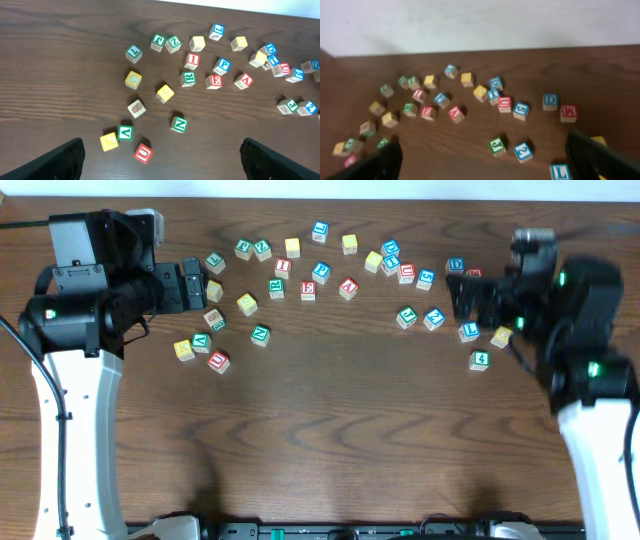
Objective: Spell out AI2
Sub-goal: 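Swing the right gripper over the red A block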
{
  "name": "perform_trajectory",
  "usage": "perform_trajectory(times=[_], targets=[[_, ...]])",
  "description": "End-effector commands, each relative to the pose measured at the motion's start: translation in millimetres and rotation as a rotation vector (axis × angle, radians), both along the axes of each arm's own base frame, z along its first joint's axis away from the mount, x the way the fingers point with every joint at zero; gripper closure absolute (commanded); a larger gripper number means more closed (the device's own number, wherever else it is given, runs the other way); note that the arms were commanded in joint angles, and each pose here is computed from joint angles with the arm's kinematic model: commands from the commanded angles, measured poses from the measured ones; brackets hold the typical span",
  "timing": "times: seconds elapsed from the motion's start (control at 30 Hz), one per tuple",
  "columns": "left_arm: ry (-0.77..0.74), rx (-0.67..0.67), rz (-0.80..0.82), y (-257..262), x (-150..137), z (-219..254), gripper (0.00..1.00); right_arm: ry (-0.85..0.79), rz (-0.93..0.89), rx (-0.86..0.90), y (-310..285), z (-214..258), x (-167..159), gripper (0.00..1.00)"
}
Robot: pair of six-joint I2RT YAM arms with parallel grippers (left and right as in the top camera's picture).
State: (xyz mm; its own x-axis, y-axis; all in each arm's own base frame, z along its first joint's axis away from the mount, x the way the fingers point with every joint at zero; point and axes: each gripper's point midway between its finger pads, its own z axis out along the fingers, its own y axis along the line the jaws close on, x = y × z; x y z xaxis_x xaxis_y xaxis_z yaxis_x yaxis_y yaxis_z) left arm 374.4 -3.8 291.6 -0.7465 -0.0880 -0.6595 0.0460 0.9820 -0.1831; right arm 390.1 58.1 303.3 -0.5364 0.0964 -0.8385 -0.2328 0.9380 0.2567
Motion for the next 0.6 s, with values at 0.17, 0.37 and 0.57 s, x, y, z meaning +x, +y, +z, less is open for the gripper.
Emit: perform_trajectory(times=[0.17,0.37,0.57], targets=[[-0.017,0.002,-0.008,0.4,2.5,6.9,0.02,0.041,0.162,0.09,29.6,38.4,52.6,0.01],[-0.016,0.001,-0.008,0.4,2.4,6.8,0.03,0.122,0.253,0.051,62.2,41.3,84.5,0.01],[-0.016,0.001,-0.008,0.4,2.4,6.8,0.03,0.167,0.274,-0.003,95.6,29.0,114.1,0.01]])
